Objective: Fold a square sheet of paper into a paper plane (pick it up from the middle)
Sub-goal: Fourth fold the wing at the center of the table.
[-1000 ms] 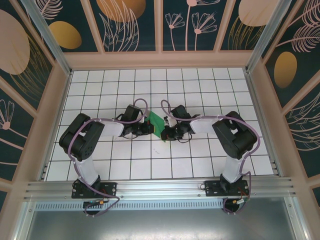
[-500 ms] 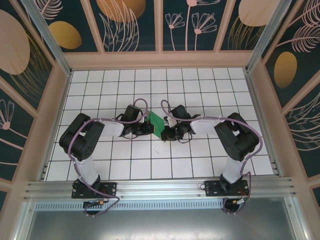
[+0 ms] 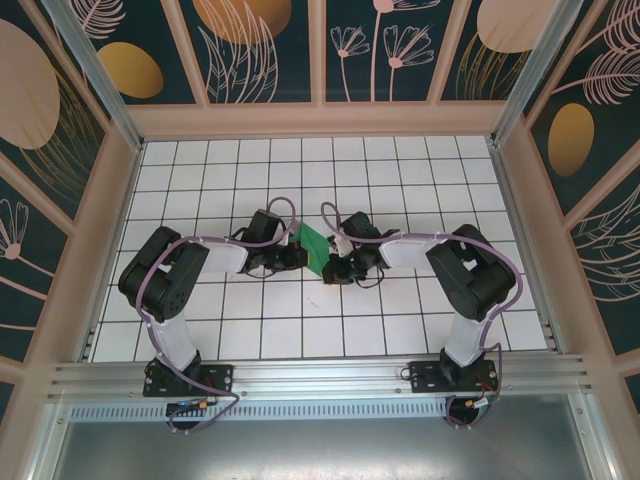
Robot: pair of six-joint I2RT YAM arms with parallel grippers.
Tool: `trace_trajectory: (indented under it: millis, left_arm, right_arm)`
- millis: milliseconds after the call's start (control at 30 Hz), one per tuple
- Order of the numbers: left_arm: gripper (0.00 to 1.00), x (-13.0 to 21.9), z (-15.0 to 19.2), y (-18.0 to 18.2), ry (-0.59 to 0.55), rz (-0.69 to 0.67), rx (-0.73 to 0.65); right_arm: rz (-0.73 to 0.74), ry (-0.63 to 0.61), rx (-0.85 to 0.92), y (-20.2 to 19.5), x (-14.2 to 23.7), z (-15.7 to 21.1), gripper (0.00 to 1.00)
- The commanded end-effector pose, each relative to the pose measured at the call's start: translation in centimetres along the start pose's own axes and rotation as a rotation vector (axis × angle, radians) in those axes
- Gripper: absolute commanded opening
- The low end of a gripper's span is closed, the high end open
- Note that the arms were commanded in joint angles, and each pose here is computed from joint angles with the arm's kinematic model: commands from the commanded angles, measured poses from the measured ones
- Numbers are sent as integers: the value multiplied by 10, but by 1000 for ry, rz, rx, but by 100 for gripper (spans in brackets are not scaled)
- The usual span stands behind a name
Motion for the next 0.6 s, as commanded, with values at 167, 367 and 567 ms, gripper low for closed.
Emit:
trace_trajectory:
  millis: [167,367,567]
  left_arm:
    - [4,-6,28,29,76,-82,45]
    - [4,-6,30,29,71,-76,53]
    - [5,-4,30,28,68,-75,56]
  right_arm:
    - [-53,-114,42,30,21,-36,10]
    - [-62,-54,10,17,0,-34,10]
    - [71,-15,-48,-25,-16,-20,9]
Point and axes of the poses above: each hand's point on the last joint's axis, 136 mm out from that joint toward the fingers, its own x axis back along the fingers, its own y axis along the line the jaws close on, z = x × y, the point moved 1 cm from there along x, back along the fingers, and after that the axes turned 7 degrees about -x, right-handed, at the moved point
